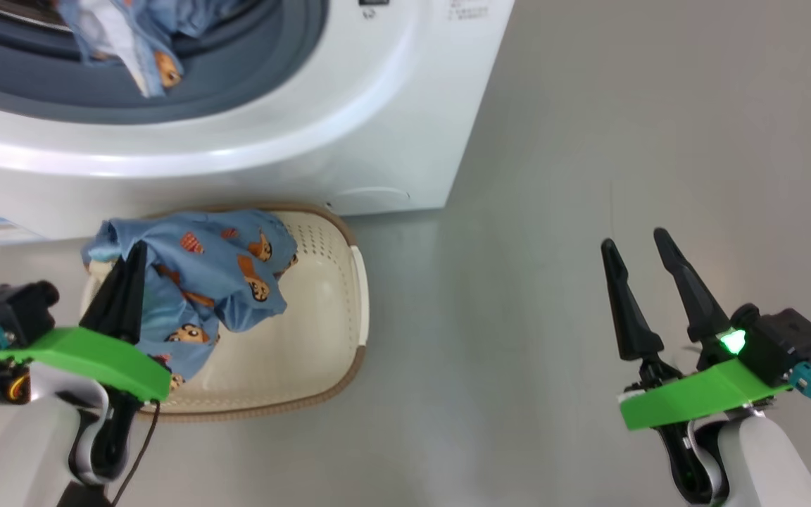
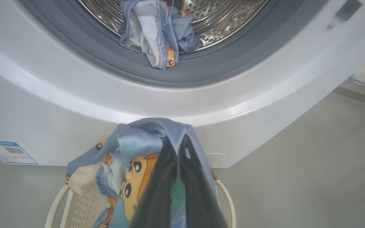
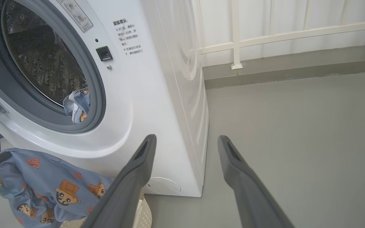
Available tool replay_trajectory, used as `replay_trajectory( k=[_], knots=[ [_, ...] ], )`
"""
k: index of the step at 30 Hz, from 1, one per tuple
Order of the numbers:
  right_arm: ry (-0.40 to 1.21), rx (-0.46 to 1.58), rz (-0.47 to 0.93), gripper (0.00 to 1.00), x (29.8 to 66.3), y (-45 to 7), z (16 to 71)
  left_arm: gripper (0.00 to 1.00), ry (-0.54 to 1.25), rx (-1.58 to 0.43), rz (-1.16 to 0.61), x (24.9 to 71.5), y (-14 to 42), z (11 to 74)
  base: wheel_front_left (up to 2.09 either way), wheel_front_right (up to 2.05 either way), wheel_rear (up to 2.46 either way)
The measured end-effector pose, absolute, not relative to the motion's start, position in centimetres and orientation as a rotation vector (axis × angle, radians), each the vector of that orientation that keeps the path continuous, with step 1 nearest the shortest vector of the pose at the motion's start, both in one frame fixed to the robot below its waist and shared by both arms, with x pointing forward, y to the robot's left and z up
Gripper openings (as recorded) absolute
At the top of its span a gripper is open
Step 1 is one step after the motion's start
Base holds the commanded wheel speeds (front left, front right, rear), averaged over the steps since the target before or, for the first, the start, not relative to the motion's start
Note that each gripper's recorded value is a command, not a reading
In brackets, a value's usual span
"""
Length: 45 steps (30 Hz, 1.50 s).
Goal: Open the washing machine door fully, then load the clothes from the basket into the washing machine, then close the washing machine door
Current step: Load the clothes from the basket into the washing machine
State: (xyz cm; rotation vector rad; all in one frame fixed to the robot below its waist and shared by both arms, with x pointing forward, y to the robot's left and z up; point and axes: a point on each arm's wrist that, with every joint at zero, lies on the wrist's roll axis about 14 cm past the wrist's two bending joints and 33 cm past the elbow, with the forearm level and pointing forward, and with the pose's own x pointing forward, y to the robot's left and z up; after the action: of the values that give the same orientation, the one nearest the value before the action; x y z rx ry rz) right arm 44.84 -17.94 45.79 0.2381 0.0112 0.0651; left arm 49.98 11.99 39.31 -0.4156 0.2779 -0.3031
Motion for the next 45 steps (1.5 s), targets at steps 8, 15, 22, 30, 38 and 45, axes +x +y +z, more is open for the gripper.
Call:
replay_trajectory(
  k=[8,15,22,30,38,45],
  knots=[
    [-0.018,0.238,0.07,1.0,43.0,-18.1,47.5,0.0,0.136,-0.355,-0.265,47.7,14.6,44.3,0.0,0.0,0.0],
    [-0.036,0.251,0.062,1.0,41.0,-18.5,48.6,0.0,0.041,-0.304,-0.211,44.4,16.8,47.3,0.0,0.0,0.0],
    [-0.052,0.254,0.047,1.0,39.5,-19.2,49.3,0.0,-0.045,-0.294,-0.158,41.4,18.2,49.9,0.0,0.0,0.0],
    [-0.065,0.257,0.042,1.0,38.7,-19.5,49.8,0.0,-0.064,-0.283,-0.107,38.5,19.0,50.3,0.0,0.0,0.0],
    [-0.058,0.262,0.032,1.0,38.4,-19.6,49.5,0.0,-0.085,-0.288,-0.101,38.3,19.0,50.9,0.0,0.0,0.0],
    [-0.035,0.272,0.02,1.0,38.6,-19.6,48.7,0.0,-0.075,-0.283,-0.117,39.4,18.6,50.5,0.0,0.0,0.0]
  ],
)
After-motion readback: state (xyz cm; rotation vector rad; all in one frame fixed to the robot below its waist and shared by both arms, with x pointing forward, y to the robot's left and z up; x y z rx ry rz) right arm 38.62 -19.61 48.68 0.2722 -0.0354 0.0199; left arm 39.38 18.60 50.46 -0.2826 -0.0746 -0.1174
